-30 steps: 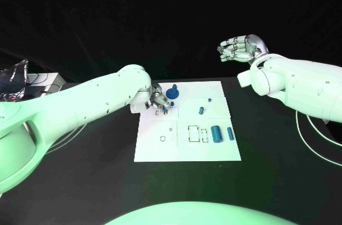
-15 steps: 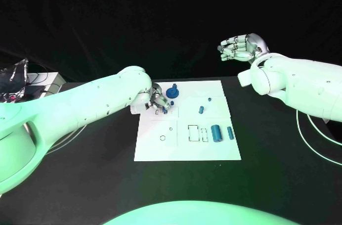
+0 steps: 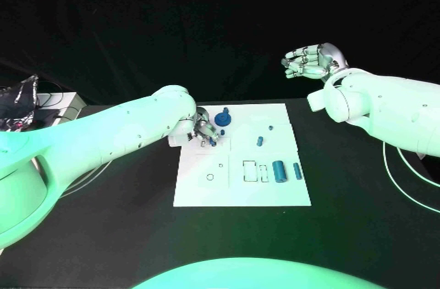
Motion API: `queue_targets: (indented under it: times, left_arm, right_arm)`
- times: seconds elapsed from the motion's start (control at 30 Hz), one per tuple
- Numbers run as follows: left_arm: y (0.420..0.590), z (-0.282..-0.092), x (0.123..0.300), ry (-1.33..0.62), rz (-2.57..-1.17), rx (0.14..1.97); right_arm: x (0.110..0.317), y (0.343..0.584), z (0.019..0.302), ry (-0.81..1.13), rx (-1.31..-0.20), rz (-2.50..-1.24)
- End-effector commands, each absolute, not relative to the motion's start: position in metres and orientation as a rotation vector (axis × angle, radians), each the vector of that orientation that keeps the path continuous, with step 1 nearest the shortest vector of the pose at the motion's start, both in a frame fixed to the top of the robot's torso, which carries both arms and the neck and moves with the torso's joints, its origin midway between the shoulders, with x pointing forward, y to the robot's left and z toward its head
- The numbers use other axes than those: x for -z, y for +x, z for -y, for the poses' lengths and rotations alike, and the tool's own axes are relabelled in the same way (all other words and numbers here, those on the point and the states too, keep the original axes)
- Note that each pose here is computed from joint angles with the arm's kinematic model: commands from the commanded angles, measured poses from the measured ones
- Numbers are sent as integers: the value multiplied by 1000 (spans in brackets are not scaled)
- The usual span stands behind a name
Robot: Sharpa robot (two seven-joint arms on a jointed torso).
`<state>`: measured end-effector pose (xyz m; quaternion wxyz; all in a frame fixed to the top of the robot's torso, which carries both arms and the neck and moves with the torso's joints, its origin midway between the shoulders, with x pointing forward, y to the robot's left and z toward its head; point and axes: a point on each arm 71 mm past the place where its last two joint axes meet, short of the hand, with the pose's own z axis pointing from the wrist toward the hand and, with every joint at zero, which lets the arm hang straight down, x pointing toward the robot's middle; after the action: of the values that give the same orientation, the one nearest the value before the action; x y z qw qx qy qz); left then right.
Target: Assemble the parts on the task board
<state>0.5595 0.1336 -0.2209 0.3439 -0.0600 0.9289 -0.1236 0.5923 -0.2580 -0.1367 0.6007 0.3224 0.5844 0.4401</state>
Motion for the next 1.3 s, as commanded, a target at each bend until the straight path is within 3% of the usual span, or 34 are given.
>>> queue_targets:
  times: [0.03,1.3]
  left_arm:
    - [558,-132,223,-134,-2423,322]
    - [554,-135,225,-132,-2427,338]
  right_arm:
    - [136,592,256,726,-1036,-1361]
    - [136,592,258,730,-1030,-1360]
